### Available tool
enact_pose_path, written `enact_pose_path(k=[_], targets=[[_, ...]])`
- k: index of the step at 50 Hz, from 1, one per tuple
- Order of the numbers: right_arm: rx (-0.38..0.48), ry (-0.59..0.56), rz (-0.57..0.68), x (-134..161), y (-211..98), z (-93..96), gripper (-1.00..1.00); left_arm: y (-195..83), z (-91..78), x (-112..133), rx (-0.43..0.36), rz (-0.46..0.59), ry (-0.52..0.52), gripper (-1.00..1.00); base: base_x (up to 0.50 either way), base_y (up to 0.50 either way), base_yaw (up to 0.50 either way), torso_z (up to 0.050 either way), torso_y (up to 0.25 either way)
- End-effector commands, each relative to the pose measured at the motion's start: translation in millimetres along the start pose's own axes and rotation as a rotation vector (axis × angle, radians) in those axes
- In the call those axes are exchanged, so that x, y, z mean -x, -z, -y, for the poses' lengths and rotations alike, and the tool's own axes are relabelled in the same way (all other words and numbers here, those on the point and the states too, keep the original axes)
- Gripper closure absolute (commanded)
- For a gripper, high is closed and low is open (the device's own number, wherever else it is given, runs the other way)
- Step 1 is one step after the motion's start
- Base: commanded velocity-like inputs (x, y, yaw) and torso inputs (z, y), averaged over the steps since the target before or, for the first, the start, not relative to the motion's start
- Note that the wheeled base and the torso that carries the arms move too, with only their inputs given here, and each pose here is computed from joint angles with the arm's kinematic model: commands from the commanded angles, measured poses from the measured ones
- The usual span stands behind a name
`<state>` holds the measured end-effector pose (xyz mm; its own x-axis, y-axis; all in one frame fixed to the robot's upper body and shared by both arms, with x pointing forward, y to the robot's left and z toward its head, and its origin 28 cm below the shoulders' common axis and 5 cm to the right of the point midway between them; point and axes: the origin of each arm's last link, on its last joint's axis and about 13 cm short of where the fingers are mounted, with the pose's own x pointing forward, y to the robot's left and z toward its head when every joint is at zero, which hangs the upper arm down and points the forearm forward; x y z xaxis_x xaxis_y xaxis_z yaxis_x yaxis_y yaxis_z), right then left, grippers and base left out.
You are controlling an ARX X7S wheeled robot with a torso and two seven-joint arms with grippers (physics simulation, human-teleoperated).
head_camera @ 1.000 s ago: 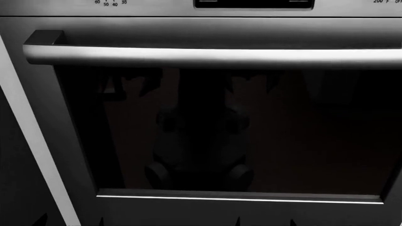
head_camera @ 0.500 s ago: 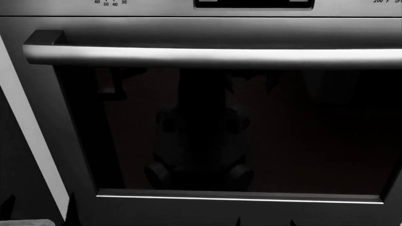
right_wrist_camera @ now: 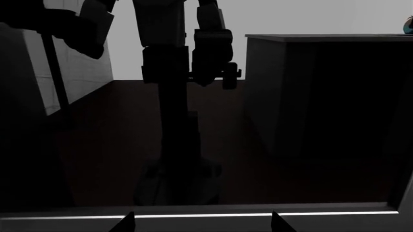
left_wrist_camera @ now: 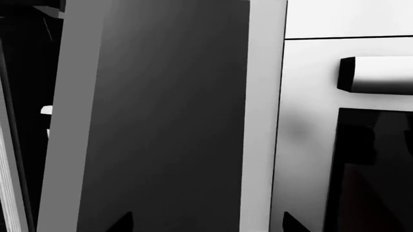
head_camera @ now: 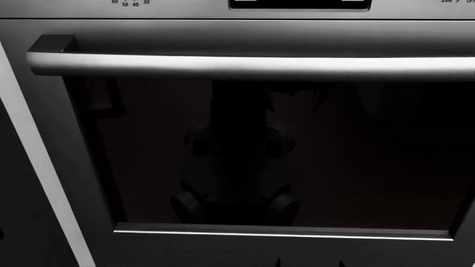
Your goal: Close the fridge door
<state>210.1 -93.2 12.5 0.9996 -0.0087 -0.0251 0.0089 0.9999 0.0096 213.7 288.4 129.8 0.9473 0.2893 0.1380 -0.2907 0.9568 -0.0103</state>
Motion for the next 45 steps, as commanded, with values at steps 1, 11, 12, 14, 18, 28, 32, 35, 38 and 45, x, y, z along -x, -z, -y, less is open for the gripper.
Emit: enact_pose_path(k=[1,11,12,14,18,28,32,35,38,45], targets=[[-0.007,-0.005,0.010,-2,-1,-0.3,-1.00,-18,-18.7,-13,0.009,0.111,-0.081,-1.00,0.00,0.00,0.00,0.000,0.000],[-0.007,-0.005,0.011,0,-1,0.3,-1.00,-52,-36.4,-44,0.061,0.166,-0.173,-1.00,0.01,0.00,0.00,0.002,0.001],[-0.006,-0.005,0.011,0,-1,0.4,-1.00,-58,-39.9,-49,0.076,0.174,-0.196,-1.00,0.00,0.00,0.00,0.000,0.000],[-0.007,-0.004,0.011,0,-1,0.7,-1.00,-66,-44.6,-55,0.083,0.188,-0.215,-1.00,0.00,0.00,0.00,0.000,0.005],[-0.007,-0.004,0.012,0,0,0.8,-1.00,-75,-50.6,-64,0.076,0.210,-0.242,-1.00,0.00,0.00,0.00,0.003,0.003],[-0.007,-0.002,0.013,-1,0,0.6,-1.00,-76,-56.5,-72,0.059,0.221,-0.283,-1.00,0.00,0.00,0.00,0.000,0.001],[-0.007,-0.001,0.013,-2,0,0.7,-1.00,-77,-58.3,-75,0.050,0.223,-0.290,-1.00,0.00,0.00,0.00,0.000,0.003],[-0.008,-0.001,0.013,-2,1,0.9,-1.00,-80,-60.2,-78,0.041,0.229,-0.295,-1.00,0.00,0.00,0.00,0.003,0.003],[-0.007,-0.001,0.013,-2,0,0.8,-1.00,-85,-63.3,-83,0.026,0.239,-0.302,-1.00,0.00,0.00,0.00,0.000,0.000],[-0.006,-0.001,0.013,-3,1,0.6,-1.00,-99,-65.7,-101,-0.011,0.251,-0.303,-1.00,0.00,0.00,0.00,0.001,0.003]])
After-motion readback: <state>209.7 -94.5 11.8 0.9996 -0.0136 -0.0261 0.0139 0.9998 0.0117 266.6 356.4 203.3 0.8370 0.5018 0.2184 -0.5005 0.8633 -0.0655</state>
